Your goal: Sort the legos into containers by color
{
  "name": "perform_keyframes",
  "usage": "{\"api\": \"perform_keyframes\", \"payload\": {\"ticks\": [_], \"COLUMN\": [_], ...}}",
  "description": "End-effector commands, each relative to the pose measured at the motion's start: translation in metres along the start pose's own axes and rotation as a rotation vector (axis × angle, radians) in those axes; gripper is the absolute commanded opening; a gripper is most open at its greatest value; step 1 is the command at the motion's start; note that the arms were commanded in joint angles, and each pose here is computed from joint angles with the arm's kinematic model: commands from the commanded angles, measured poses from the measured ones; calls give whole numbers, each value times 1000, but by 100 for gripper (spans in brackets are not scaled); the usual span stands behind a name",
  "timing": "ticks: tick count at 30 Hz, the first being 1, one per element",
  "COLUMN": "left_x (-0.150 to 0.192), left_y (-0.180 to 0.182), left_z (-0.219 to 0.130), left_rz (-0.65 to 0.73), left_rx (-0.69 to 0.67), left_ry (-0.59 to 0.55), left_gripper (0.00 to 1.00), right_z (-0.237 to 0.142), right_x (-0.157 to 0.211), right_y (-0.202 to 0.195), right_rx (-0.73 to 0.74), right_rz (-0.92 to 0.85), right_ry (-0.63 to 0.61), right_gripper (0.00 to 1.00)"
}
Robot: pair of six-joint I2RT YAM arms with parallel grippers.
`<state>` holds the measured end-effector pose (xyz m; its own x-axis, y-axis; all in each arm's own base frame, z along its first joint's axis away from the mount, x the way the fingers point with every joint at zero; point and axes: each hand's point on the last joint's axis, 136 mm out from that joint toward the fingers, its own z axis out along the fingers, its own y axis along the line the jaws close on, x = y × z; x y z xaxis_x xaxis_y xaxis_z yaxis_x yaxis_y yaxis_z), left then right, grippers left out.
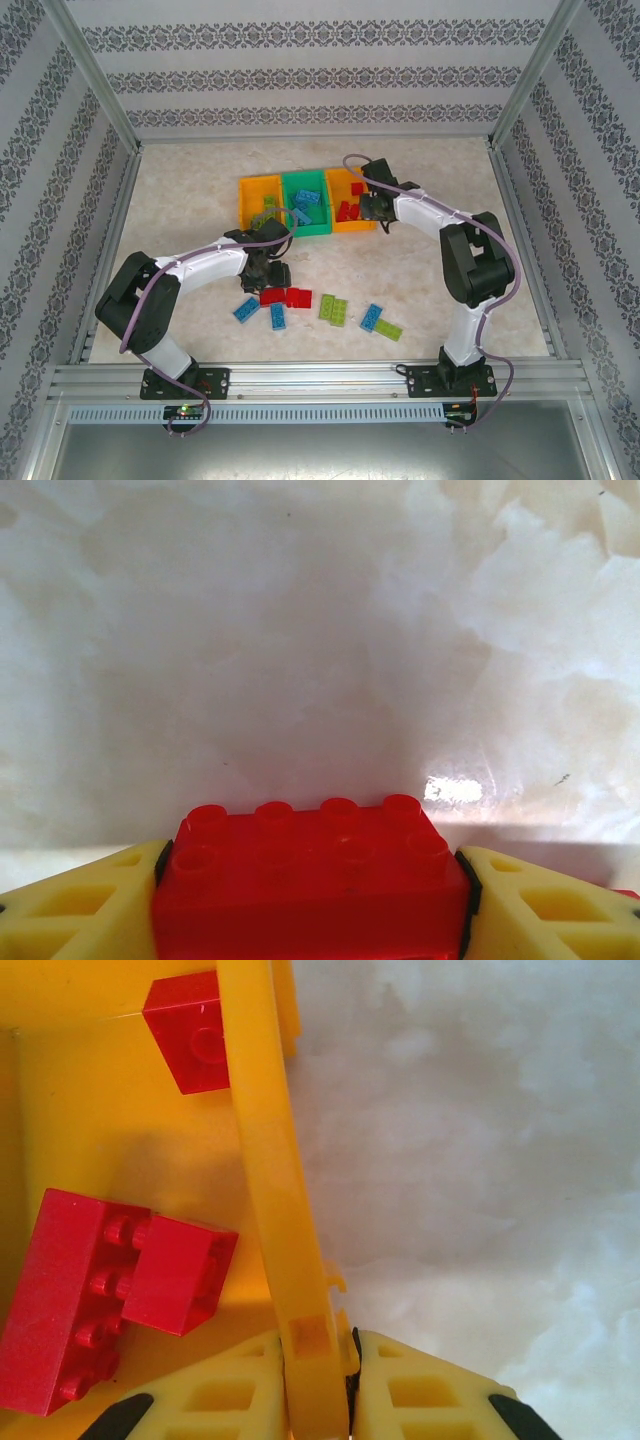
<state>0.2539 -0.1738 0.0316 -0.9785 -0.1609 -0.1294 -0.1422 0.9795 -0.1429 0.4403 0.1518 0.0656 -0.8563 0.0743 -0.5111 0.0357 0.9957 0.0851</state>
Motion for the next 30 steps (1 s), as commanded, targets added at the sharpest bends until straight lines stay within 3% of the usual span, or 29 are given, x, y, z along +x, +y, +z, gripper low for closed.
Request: {"api": "perform_keyframes", "payload": {"ticks": [1, 8, 14, 19, 27, 30], "left_x": [1, -19, -43, -80, -134, -149], "left_y": [9, 13, -7, -45, -101, -124], "left_z": [-16, -50, -74, -96, -99, -94], "left_rz": [12, 38, 70, 120, 167, 184], "left_rx": [-56, -90, -42, 34, 158, 201], "left_ry": [-28, -124, -191, -263, -294, -279], "left_gripper": [56, 56, 55, 55, 53, 53], "right_z": [-1, -7, -13, -33, -83, -95], "right_x": [36, 63, 80, 70, 77, 100], "right_y": [15, 39, 48, 46, 21, 7], "right_rx": [-15, -30, -18, -29, -29, -36], "right_rz": [-10, 4, 23, 92, 140, 173], "right_ry": [68, 92, 82, 25, -34, 11], "right_gripper": [20, 20, 23, 58, 83, 86]}}
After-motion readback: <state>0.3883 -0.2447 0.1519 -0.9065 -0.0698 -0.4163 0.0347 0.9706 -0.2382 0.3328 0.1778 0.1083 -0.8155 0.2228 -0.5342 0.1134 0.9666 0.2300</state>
